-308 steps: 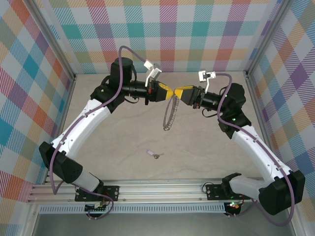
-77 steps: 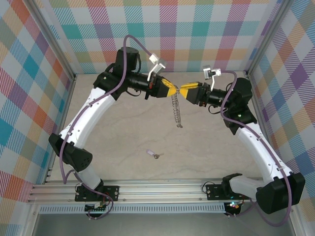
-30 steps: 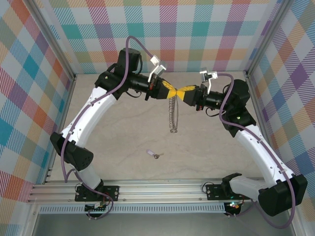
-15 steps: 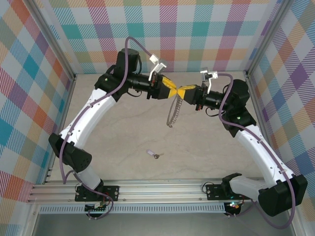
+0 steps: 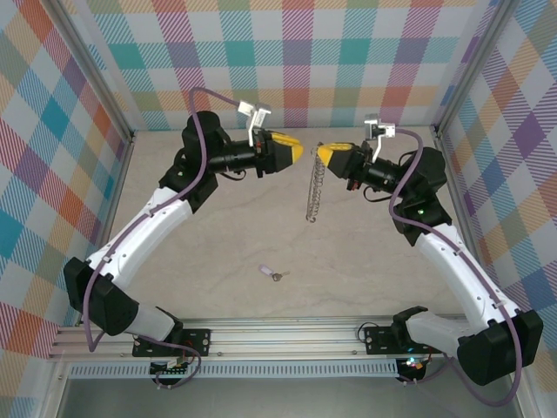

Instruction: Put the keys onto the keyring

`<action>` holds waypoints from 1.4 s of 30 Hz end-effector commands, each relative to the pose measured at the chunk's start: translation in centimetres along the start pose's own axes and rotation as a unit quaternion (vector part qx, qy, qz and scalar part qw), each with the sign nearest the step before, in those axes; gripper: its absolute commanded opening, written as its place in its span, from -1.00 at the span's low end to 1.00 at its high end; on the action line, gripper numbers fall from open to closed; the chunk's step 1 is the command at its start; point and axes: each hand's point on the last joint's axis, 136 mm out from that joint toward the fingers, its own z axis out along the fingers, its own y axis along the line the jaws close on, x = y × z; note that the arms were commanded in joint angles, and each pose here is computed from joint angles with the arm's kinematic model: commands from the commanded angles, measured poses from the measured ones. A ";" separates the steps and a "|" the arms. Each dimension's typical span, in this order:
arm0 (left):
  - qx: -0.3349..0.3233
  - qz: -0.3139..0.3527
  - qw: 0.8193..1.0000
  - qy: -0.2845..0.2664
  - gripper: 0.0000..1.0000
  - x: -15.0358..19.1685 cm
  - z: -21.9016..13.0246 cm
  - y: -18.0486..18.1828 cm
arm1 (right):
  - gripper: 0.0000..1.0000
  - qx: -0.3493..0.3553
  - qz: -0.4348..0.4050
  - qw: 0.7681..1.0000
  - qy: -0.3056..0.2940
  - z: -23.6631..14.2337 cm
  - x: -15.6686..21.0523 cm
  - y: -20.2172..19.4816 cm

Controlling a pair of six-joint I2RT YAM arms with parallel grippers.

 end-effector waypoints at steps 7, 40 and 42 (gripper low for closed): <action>0.068 -0.003 0.994 -0.090 -0.33 -3.6 0.1 -3.7 | -1.00 -0.030 -0.021 0.995 -0.093 -0.4 -3.8 1.5; 0.101 0.010 0.990 -0.095 -0.24 -4.0 2.1 -5.9 | -1.00 -0.037 -0.006 0.994 -0.102 -0.2 -3.8 1.0; 0.102 0.015 0.990 -0.096 -0.19 -4.1 2.0 -6.2 | -1.00 -0.039 -0.005 0.994 -0.099 -0.1 -3.7 1.1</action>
